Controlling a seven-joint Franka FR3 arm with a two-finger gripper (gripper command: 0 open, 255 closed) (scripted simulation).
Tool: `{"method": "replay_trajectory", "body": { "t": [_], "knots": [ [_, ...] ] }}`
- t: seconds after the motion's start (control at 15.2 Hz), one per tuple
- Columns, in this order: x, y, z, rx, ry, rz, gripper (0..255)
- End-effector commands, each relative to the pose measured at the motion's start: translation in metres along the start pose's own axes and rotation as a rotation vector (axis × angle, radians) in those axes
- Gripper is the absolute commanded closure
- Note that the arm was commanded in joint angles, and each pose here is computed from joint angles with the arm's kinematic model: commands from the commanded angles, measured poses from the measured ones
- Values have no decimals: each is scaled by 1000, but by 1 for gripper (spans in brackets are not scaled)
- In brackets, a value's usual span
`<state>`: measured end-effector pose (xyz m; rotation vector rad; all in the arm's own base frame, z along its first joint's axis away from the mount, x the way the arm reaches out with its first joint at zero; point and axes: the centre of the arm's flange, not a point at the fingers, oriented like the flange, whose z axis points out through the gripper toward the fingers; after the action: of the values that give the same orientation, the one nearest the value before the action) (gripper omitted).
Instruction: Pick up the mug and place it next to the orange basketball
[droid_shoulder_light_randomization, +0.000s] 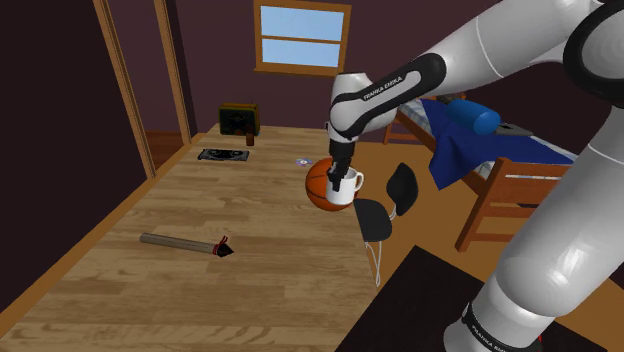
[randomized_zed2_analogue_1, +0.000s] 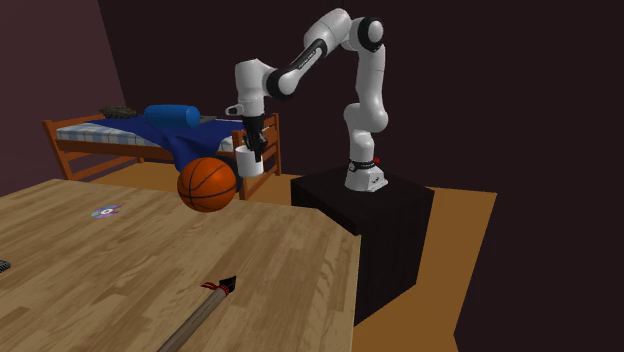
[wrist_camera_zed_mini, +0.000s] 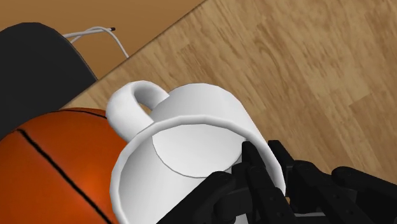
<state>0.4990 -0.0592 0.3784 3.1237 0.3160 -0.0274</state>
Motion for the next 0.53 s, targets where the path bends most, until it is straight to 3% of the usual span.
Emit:
{"method": "replay_trajectory", "body": {
  "t": [0.0, 0.46],
  "knots": [
    [0, 0, 10, 0, 1, 0, 255],
    [1, 0, 47, 0, 1, 0, 255]
  ]
}}
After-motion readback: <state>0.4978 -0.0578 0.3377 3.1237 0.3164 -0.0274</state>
